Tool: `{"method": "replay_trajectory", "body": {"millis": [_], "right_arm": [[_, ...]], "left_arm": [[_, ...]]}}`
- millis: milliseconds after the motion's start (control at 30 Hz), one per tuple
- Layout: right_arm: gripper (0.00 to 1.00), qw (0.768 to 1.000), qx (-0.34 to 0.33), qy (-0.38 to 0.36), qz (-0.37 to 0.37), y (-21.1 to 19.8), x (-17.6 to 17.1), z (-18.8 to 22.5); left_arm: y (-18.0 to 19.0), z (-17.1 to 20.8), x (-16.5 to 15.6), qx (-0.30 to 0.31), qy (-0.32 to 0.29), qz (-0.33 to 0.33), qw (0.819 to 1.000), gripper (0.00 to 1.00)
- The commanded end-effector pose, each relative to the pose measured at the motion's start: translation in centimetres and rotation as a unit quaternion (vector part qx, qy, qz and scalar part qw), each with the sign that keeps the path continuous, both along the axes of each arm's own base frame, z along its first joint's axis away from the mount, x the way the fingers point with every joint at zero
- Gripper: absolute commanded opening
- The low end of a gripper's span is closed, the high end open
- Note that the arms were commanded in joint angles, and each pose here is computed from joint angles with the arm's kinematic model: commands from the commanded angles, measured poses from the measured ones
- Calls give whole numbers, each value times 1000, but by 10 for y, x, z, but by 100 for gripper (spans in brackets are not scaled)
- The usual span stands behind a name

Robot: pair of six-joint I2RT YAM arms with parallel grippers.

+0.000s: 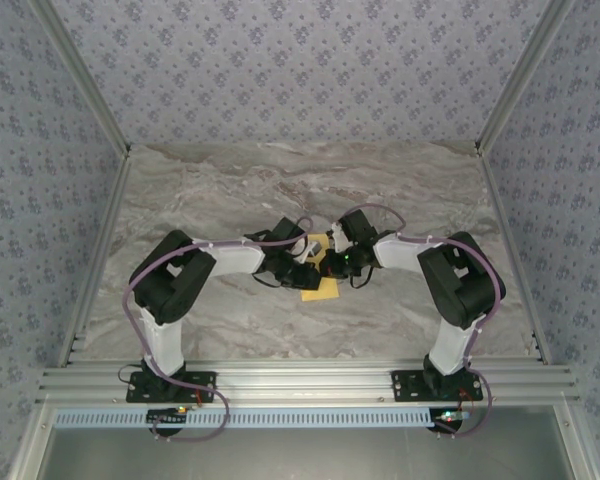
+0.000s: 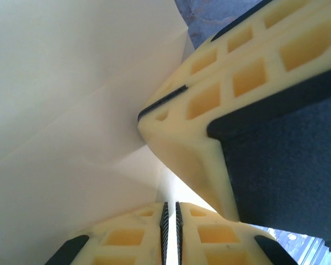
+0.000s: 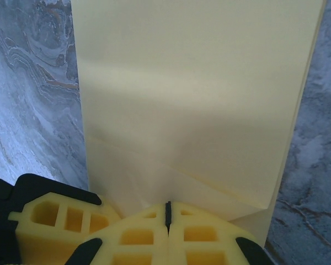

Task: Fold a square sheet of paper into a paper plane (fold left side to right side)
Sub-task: Fold the triangle a second time at the center of the table.

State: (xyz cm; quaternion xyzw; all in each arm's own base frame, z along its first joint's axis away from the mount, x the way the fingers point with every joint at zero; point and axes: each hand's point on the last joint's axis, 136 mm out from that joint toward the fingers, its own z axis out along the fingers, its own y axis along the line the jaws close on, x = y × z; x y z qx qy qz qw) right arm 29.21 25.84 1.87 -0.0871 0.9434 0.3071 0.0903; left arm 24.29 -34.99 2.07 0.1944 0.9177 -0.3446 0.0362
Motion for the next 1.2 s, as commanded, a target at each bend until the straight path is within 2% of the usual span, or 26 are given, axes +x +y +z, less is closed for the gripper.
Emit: {"method": "replay_trajectory", "body": {"millis": [0, 200, 567, 800, 967, 1100, 1167], "right_arm": [[0, 998, -56, 36, 5, -15, -17, -27], [0, 997, -63, 39, 2, -20, -17, -28], [0, 997, -60, 42, -6, -26, -14, -29], [0, 997, -58, 40, -5, -26, -13, -27], [0, 999, -42, 31, -2, -20, -10, -20], [0, 1000, -6, 0, 0, -9, 0, 3], [6, 1000, 11, -28, -3, -6, 7, 20]], "left_arm": [[11, -12, -5, 38, 4, -5, 999, 15], [22, -21, -18, 46, 23, 0, 999, 14], [47, -25, -61, 52, 54, 3, 997, 14], [60, -24, -74, 50, 59, 18, 997, 14], [61, -7, -70, 35, 43, 24, 998, 14], [64, 21, -49, -15, 27, 54, 998, 17], [67, 37, -34, -42, 12, 75, 996, 19]]}}
